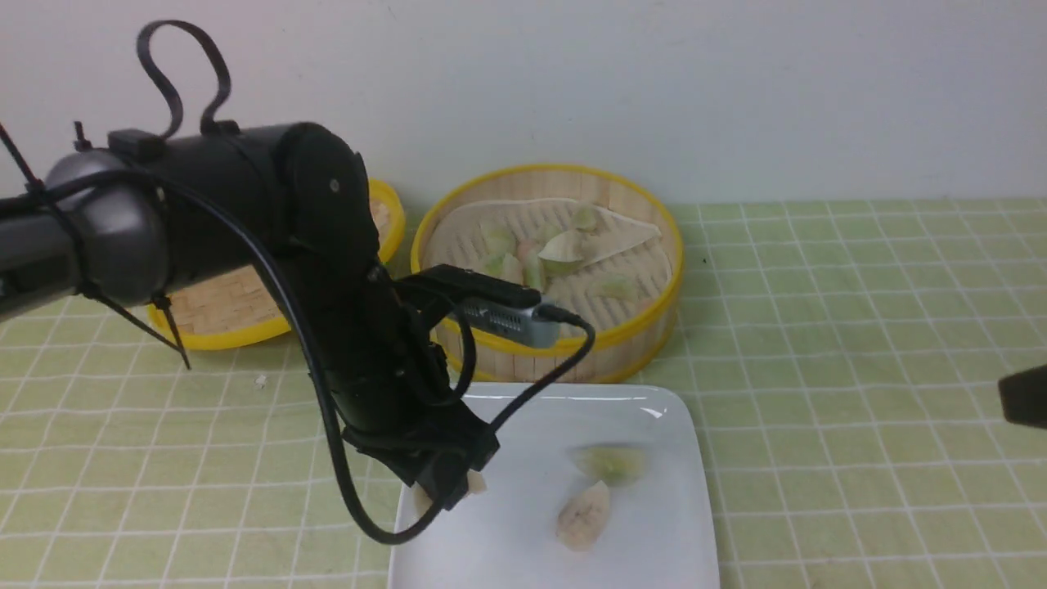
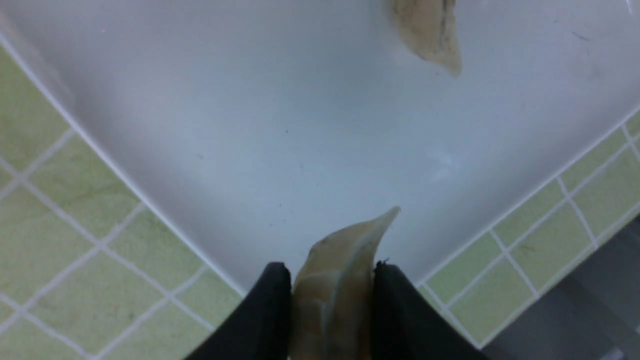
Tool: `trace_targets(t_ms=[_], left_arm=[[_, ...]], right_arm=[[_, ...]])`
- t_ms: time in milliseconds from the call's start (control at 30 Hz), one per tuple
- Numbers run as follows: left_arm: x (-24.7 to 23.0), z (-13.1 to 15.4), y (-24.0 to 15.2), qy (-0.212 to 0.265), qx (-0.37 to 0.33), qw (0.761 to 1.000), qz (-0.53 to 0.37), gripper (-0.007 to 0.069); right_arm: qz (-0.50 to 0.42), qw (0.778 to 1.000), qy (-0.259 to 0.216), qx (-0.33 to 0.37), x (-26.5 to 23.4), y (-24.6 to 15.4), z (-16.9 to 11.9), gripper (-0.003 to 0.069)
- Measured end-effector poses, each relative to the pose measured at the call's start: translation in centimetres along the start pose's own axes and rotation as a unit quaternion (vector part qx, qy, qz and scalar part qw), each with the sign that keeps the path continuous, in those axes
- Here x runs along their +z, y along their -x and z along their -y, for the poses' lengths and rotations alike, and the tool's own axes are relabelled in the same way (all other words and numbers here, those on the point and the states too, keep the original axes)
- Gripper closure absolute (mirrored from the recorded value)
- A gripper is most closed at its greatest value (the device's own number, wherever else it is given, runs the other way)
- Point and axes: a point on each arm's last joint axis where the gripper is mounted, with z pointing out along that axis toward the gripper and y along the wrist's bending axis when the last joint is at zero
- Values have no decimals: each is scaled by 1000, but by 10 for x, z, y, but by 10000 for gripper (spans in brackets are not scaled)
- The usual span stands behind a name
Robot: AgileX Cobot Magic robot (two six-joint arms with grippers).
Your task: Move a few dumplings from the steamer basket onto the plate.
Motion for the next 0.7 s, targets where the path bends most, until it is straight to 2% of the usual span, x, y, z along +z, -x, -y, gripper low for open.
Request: trace_targets(t_ms=[133, 233, 333, 433, 500, 700], left_arm=[[15, 7, 7, 10, 19, 1000, 3, 416], [28, 10, 10, 10, 26, 1000, -8, 285], [33, 10, 11, 11, 27, 1000, -10, 169], [31, 10, 11, 13, 27, 1000, -9, 137], [24, 12, 11, 15, 25, 1000, 2, 176], [-50, 32, -9, 34, 31, 994, 104, 561]], right_arm=[[-16, 999, 37, -15, 15, 27, 2, 673], [-35, 997, 69, -19, 32, 52, 4, 673], [-47, 994, 78, -53, 46, 72, 2, 673], [-55, 991, 83, -84, 59, 89, -3, 673], [-67, 988, 88, -106, 80, 107, -7, 671], [-90, 976, 114, -161, 151, 156, -22, 618]])
